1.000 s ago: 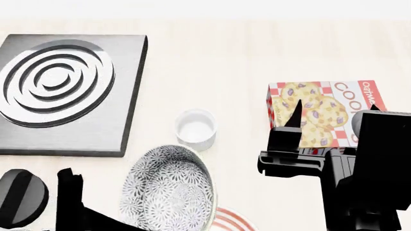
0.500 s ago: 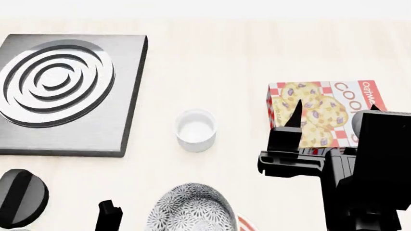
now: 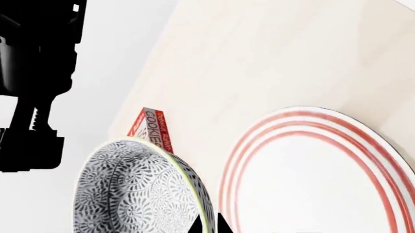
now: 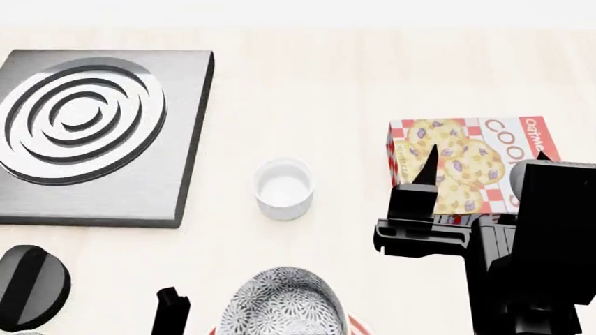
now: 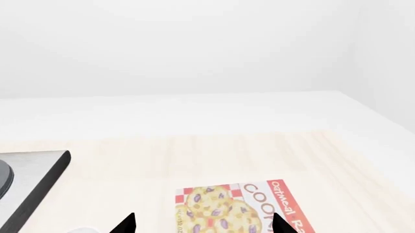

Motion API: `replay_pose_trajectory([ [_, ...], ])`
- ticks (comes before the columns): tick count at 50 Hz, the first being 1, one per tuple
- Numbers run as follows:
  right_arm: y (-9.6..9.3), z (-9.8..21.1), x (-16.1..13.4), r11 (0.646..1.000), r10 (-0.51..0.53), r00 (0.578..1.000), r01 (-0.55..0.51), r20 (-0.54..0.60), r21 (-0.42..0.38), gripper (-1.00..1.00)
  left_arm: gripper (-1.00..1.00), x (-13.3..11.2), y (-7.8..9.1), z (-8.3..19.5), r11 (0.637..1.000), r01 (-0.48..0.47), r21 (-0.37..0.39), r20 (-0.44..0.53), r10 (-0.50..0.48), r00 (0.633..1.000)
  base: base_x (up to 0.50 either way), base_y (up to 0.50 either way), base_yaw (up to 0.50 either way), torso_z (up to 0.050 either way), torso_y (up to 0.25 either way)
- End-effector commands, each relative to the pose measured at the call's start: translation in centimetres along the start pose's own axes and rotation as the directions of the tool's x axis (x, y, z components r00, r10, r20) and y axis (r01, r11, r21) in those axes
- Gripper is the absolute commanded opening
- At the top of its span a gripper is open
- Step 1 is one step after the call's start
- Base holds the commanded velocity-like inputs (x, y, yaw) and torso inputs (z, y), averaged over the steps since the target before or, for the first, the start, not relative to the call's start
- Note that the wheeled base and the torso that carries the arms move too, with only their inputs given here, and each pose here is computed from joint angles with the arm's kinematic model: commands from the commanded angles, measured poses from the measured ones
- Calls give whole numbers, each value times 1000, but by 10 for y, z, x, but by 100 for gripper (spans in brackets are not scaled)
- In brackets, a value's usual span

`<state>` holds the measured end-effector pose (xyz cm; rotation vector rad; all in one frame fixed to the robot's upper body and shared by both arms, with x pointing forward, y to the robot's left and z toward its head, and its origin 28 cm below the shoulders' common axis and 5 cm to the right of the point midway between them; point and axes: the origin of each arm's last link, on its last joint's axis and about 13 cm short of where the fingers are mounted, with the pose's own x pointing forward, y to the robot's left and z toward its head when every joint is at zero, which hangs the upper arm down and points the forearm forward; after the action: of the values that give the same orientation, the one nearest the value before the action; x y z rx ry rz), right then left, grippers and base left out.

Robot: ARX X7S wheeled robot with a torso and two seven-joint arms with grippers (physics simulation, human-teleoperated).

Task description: Pick the akita bowl on the stove and place it on the plate.

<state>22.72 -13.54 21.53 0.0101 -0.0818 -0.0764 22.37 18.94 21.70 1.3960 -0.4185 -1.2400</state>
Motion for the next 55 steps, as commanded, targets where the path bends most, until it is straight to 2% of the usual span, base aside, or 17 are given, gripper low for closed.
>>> replay_pose_trajectory([
  [1, -1, 1, 0, 1000, -9, 1000, 8, 7, 19, 100, -100, 5, 4, -2, 1000, -29, -6, -16, 29, 999, 0, 0, 0, 0, 0],
  [19, -1, 0, 0, 1000, -8, 1000, 8, 7, 19, 100, -100, 9, -12, -8, 1000, 12, -20, -41, -12, 999, 0, 0, 0, 0, 0],
  [34, -1, 0, 0, 1000, -8, 1000, 8, 7, 19, 100, -100, 12, -17, -17, 999, 30, -43, -85, -34, 996, 0, 0, 0, 0, 1],
  [55, -1, 0, 0, 1000, -8, 1000, 8, 7, 19, 100, -100, 15, -23, -13, 998, 38, -44, -73, -41, 996, 0, 0, 0, 1, 0],
])
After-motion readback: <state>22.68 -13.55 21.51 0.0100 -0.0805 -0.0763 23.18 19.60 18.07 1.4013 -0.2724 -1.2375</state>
